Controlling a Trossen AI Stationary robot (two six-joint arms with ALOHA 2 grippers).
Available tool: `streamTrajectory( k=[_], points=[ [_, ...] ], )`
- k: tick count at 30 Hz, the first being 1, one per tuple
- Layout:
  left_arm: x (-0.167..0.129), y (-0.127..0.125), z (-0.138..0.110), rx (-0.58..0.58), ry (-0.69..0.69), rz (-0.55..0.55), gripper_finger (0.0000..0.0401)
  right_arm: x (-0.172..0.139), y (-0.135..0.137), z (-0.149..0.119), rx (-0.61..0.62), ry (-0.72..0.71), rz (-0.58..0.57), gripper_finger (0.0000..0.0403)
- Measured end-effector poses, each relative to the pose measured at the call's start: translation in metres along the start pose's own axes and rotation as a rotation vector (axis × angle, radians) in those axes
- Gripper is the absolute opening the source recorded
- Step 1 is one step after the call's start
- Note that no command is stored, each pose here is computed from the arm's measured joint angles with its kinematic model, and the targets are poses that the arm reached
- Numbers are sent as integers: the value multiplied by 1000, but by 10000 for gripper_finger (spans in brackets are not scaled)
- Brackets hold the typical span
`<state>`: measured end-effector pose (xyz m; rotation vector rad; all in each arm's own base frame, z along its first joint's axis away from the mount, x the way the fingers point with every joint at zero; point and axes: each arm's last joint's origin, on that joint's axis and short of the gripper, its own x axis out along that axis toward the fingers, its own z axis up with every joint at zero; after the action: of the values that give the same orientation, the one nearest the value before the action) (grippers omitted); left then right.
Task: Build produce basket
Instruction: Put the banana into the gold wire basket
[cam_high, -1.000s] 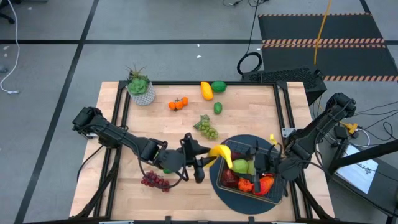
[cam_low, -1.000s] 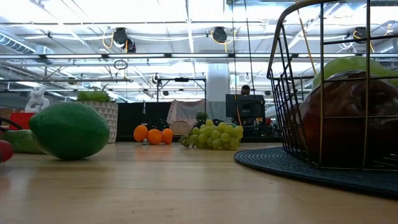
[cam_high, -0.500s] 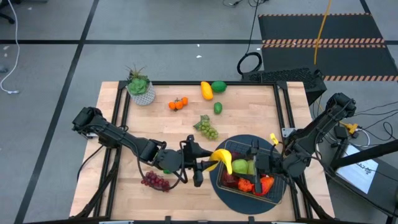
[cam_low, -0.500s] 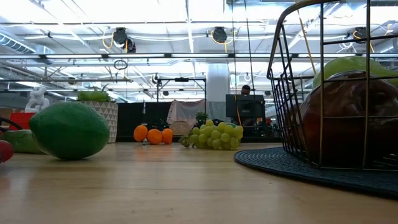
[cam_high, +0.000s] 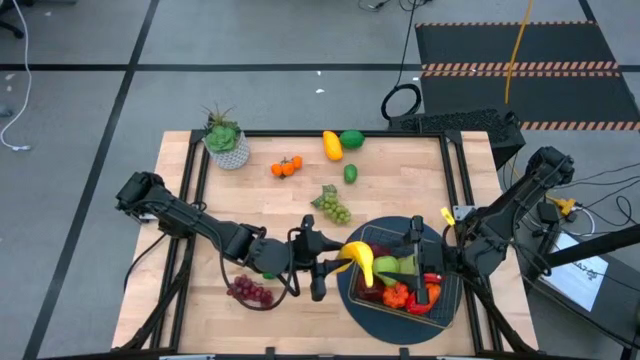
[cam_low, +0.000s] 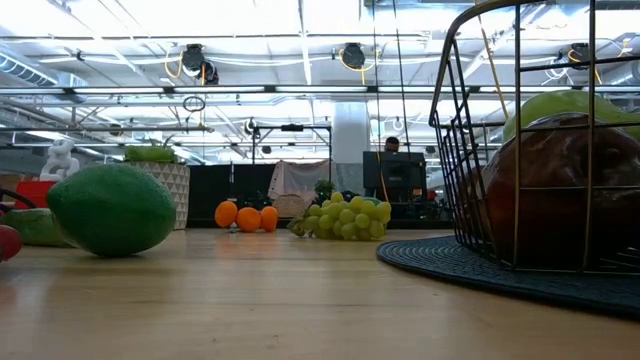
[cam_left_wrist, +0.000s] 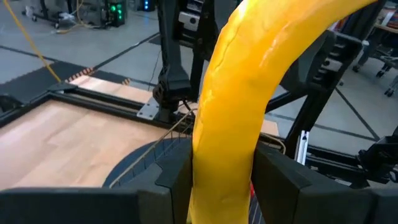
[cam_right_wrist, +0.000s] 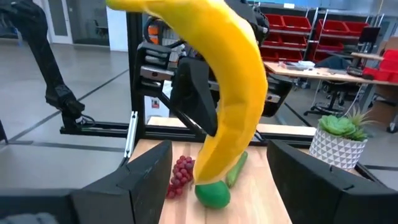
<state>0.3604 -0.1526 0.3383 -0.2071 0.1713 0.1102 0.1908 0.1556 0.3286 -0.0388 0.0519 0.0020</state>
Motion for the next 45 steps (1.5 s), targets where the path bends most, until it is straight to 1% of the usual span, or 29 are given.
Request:
streamTrajectory(
  k=[9,14,17,21,26,30,34,38,42,45],
  points=[
    [0,0,2,6,-15,-4,143,6,-7,4,-20,-35,-37,255],
    [0,0,2,4,-17,-5,143,9,-11,2,-46,-115,-58,255],
    [0,0,2,1,-21,-3,143,11,-15,-1,-48,-175,-33,255],
    [1,2,3,0,-22,0,143,15,-20,-7,-39,-220,18,255],
    [2,3,4,-2,-26,5,143,28,-21,-16,-57,-198,-5,255],
    [2,3,4,-2,-33,3,143,35,-22,-19,-54,-209,-17,255],
    [2,3,4,2,-33,3,143,40,-25,-18,-41,-244,-2,255],
    [2,3,4,2,-32,3,143,46,-29,-18,-39,-274,-27,255],
    [2,4,5,2,-33,6,143,53,-32,-19,-41,-305,-3,255],
    [3,5,5,1,-33,9,143,58,-35,-21,-22,-316,-2,246]
  ],
)
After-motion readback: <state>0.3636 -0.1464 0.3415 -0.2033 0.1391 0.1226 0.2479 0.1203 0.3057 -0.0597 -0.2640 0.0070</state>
